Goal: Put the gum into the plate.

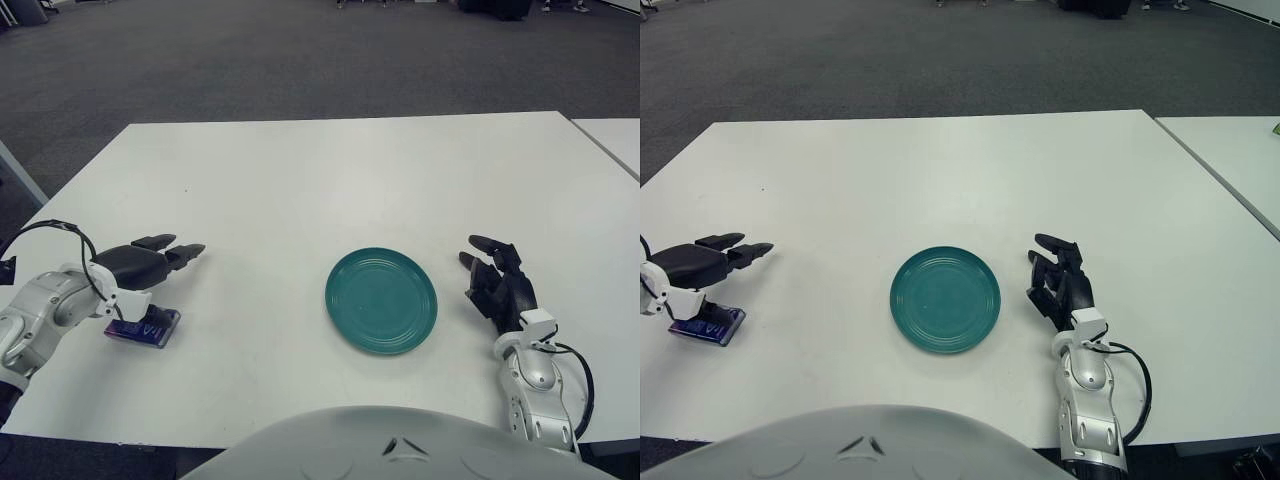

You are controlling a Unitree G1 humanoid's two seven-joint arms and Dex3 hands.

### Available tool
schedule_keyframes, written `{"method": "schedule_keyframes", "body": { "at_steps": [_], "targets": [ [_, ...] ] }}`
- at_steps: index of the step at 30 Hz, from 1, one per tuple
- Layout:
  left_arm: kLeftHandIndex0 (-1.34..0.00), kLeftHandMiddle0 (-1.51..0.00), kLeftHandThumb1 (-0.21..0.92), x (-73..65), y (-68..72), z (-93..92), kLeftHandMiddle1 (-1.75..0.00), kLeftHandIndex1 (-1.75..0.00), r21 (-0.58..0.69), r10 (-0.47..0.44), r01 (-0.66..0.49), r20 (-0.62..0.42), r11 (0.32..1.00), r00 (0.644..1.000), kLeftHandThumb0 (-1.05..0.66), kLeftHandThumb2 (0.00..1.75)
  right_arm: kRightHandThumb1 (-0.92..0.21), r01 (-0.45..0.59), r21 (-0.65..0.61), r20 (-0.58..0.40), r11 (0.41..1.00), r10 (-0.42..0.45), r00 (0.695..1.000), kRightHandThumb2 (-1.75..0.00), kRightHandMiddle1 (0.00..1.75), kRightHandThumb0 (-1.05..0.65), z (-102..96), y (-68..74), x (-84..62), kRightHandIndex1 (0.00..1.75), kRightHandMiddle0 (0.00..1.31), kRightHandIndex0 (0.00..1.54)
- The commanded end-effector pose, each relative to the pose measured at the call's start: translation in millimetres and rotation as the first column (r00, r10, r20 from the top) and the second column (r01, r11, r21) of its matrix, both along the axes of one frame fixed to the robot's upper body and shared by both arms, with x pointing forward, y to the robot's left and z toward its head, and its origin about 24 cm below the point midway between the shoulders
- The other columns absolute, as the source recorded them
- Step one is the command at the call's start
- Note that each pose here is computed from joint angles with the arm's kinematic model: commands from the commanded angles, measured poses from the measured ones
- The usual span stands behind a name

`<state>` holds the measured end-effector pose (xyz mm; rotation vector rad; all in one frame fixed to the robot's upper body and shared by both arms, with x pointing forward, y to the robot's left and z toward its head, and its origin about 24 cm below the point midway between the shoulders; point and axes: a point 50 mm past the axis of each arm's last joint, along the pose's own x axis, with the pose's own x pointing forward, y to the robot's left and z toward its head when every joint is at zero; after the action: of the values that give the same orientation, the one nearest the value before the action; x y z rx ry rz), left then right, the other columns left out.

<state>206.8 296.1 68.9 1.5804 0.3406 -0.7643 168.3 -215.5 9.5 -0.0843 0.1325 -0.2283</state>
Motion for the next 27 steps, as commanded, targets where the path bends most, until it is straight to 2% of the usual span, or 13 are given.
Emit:
{"method": "schedule_keyframes", "body": {
  "at_steps": [1, 5, 7, 9, 12, 17, 21, 27],
  "targets": [
    [-0.02, 0.0, 0.92, 3.6, -2.5, 3.4, 0.0, -0.03, 0.001, -0.003, 0.003, 0.023, 1.0, 1.0, -1.05, 0.16, -0.92, 0.022, 0.013, -0.077, 1.0, -0.021, 0.997, -0.86, 0.99, -0.83, -10.3, -6.1, -7.8, 0.49, 0.0, 0.33],
    [-0.02, 0.0, 0.92, 3.5, -4.2, 3.8, 0.0, -0.03, 0.001, -0.005, 0.005, 0.023, 1.0, 1.0, -1.05, 0.16, -0.92, 0.023, 0.014, -0.076, 1.0, -0.022, 0.997, -0.86, 1.0, -0.83, -9.7, -8.0, -8.3, 0.5, 0.0, 0.34],
    [-0.03, 0.0, 0.91, -9.3, 2.8, -26.0, 0.0, -0.04, 0.036, -0.005, 0.007, -0.037, 0.999, 0.999, -1.05, 0.15, -0.92, 0.023, 0.015, -0.075, 1.0, -0.022, 0.997, -0.86, 0.99, -0.83, -9.4, -9.0, -8.5, 0.5, 0.0, 0.34],
    [-0.01, -0.02, 0.88, -24.5, 9.8, -58.3, 0.0, -0.19, 0.075, -0.006, 0.013, -0.099, 0.997, 0.995, -1.05, 0.11, -0.92, 0.023, 0.015, -0.075, 1.0, -0.022, 0.997, -0.86, 0.99, -0.83, -9.2, -10.6, -8.6, 0.51, 0.0, 0.34],
    [0.0, -0.05, 0.86, -31.0, 18.3, -80.6, -0.01, -0.3, 0.091, 0.01, 0.0, -0.112, 0.996, 0.994, -1.05, 0.08, -0.92, 0.022, 0.013, -0.076, 1.0, -0.021, 0.997, -0.87, 0.98, -0.84, -9.0, -12.5, -8.3, 0.51, 0.0, 0.34],
    [0.0, -0.07, 0.88, -27.1, 20.1, -85.4, -0.01, -0.4, 0.066, 0.017, -0.012, -0.077, 0.998, 0.997, -1.05, 0.07, -0.92, 0.02, 0.01, -0.078, 1.0, -0.019, 0.997, -0.87, 0.99, -0.84, -9.1, -16.6, -6.9, 0.51, 0.0, 0.34],
    [0.0, -0.07, 0.9, -21.8, 17.3, -87.7, -0.01, -0.43, 0.048, 0.013, -0.01, -0.049, 0.999, 0.999, -1.05, 0.07, -0.92, 0.016, 0.009, -0.08, 1.0, -0.015, 0.997, -0.87, 1.01, -0.84, -9.0, -20.4, -5.1, 0.52, 0.0, 0.35],
    [0.0, -0.13, 0.91, -10.3, 10.4, -87.1, -0.04, -0.59, -0.024, 0.013, -0.013, 0.037, 1.0, 0.999, -1.05, 0.06, -0.92, 0.008, 0.01, -0.083, 1.0, -0.007, 0.996, -0.87, 1.03, -0.85, -9.0, -26.4, -1.6, 0.52, 0.0, 0.34]
  ]
}}
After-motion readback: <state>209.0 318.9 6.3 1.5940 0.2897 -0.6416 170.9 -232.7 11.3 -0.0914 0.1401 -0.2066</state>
